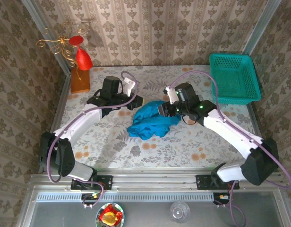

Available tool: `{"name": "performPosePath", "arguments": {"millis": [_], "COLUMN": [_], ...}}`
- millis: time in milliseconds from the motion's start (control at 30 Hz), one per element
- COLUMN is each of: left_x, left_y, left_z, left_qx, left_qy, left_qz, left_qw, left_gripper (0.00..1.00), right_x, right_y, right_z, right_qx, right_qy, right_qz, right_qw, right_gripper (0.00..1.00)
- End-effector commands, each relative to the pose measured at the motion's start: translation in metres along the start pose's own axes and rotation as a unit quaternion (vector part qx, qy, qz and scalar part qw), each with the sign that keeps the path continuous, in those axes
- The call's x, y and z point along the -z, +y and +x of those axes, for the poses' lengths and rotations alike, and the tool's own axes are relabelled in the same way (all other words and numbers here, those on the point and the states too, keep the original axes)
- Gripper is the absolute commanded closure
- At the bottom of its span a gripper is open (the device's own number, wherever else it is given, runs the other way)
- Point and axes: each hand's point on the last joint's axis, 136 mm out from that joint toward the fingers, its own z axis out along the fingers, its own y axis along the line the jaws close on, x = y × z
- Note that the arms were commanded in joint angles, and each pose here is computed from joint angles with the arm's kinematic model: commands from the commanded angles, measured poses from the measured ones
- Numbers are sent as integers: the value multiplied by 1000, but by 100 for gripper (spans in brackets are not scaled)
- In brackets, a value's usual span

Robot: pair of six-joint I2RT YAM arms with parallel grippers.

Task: Fold the inside-out t-shirt
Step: Turn the T-shirt inside out at the center of the table.

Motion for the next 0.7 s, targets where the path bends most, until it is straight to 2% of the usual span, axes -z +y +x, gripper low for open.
{"name": "performPosePath", "arguments": {"millis": [0, 67, 167, 467, 567, 667], "left_x": [-1, -7, -20, -71, -91, -110], "left_y": [-1, -10, -21, -56, -57, -51], "left_z": [-1, 3, 9, 27, 34, 40], "left_qx": [-11, -16, -28, -139, -165, -175], "left_qy": [11, 25, 63, 169, 204, 232], "left_qz": [-2, 25, 50, 55, 48, 40], "left_qw": [1000, 999, 996, 974, 964, 956], "left_gripper": [76, 61, 50, 41, 40, 39], "right_x": [-12, -11, -1, 45, 51, 48], "right_y": [-33, -42, -50, -93, -101, -95], "right_z": [28, 44, 60, 102, 119, 124], "right_qx": [-154, -217, -287, -412, -441, -457], "right_qy": [39, 51, 54, -10, -10, 4], "right_qz": [80, 104, 120, 180, 183, 167], "right_qw": [984, 969, 949, 893, 879, 874], "right_gripper": [50, 49, 48, 32, 31, 30]}}
